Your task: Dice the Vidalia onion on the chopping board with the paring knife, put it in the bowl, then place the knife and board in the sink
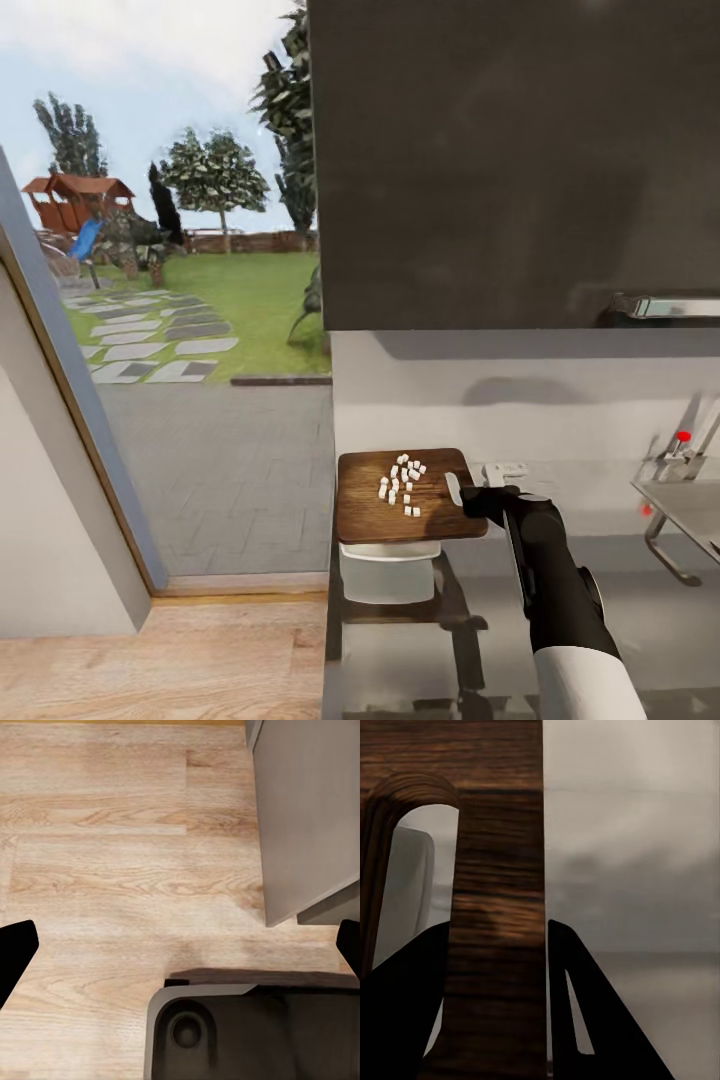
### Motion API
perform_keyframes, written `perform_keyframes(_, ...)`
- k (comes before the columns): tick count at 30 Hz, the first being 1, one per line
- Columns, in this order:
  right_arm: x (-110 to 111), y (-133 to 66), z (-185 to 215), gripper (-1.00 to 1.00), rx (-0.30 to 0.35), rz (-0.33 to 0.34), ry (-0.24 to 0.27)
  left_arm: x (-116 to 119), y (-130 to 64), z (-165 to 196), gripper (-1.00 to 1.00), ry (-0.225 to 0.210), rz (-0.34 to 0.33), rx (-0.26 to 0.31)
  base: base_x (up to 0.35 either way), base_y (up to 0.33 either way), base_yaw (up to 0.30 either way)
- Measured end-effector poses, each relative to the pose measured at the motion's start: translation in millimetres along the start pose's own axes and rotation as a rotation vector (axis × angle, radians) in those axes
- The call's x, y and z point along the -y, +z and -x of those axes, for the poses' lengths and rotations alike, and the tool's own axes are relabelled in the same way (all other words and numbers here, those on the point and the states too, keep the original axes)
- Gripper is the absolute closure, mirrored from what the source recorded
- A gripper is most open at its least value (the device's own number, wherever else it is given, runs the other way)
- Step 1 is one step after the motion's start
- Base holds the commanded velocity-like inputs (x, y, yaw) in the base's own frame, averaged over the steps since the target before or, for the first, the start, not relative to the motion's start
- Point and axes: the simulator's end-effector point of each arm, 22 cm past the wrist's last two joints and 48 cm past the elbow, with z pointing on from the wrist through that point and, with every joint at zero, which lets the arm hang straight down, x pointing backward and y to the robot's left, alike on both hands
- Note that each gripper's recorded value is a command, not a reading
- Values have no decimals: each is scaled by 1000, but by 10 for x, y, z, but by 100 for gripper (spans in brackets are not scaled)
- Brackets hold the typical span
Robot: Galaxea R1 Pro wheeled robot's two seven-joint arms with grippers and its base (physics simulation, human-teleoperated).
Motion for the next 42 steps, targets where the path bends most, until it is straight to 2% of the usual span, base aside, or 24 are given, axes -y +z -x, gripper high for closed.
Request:
perform_keyframes(26, 33, 0, -4, 100, -1, -7, -2, 2, 2, 4, -100, 1, 0, 0, 0, 0, 0)
perform_keyframes(35, 141, -3, -15, 100, -3, -36, -5, 1, 1, 3, -100, 1, 0, 0, 0, 0, 0)
perform_keyframes(42, 309, -14, -14, 100, -4, -99, -12, 2, 0, -2, -100, 1, -1, -1, 0, 0, 0)
